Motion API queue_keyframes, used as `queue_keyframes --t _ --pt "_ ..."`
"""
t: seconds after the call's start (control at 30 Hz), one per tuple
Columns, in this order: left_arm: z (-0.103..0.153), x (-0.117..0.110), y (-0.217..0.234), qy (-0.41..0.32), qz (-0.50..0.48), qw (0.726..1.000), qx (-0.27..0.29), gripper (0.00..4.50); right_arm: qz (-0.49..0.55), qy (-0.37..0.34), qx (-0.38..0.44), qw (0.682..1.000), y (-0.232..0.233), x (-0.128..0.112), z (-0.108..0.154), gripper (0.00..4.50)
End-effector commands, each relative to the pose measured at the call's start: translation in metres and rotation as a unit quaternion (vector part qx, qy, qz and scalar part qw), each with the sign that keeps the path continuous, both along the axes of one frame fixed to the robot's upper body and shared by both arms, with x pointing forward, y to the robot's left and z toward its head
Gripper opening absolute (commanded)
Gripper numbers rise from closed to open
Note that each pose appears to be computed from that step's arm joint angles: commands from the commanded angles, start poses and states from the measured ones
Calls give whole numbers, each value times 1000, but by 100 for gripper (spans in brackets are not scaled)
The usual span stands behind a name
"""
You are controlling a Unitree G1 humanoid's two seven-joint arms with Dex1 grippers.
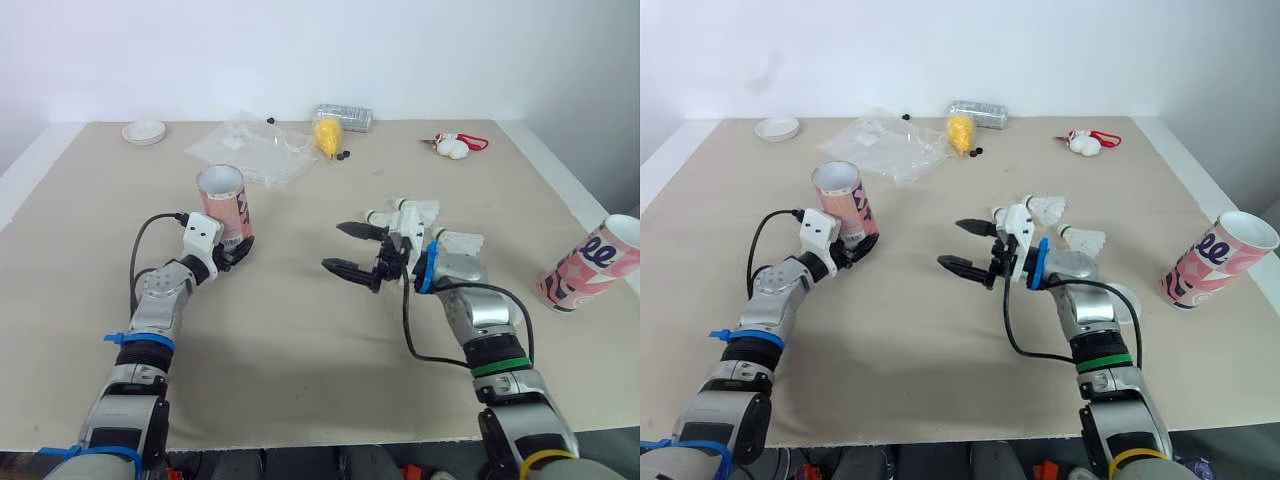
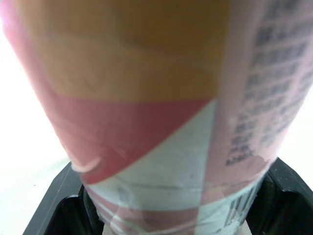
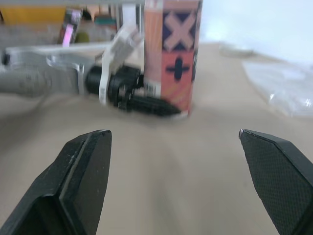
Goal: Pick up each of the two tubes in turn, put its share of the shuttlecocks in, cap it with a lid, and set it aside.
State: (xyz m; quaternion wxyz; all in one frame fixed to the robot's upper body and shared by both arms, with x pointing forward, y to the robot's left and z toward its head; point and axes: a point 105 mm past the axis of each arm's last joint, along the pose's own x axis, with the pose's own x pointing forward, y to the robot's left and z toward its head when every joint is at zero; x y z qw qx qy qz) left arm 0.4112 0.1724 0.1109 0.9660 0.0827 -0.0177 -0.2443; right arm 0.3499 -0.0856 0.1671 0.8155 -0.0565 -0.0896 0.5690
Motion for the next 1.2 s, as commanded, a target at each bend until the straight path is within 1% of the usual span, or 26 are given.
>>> queue_keyframes --t 0.03,0.23,0.37,0.53,0.6,0.7,0.77,0.83,1.0,1.1,1.2 --pt "6 -1 3 -11 -3 1000 7 290 3 -29 26 999 -1 -2 20 450" --pt "10 -2 -3 -21 -19 999 15 290 0 -31 18 999 -2 -1 18 450" --pt "23 -12 -19 -58 -87 993 61 290 -17 -29 6 999 -11 -1 16 450" --pt "37 -30 -37 -78 -184 973 114 290 -54 -22 3 998 -22 -6 18 450" --pt "38 -37 -43 -79 -222 961 145 290 -72 -17 12 997 -26 -9 21 450" --pt "34 -53 -54 -74 -296 928 214 290 -111 -12 15 994 -34 -18 23 450" --pt "31 -60 -60 -64 -337 905 252 290 -161 1 11 987 -44 -19 21 450" --pt "30 -63 -64 -53 -357 893 268 290 -193 8 7 981 -49 -19 20 450" --pt "27 -74 -79 -4 -423 850 314 290 -280 46 17 959 -63 -18 12 450" --pt "28 -77 -84 19 -439 839 321 290 -308 61 13 949 -66 -17 6 450" --pt "27 -77 -86 35 -447 830 331 290 -327 75 20 942 -66 -11 -1 450"
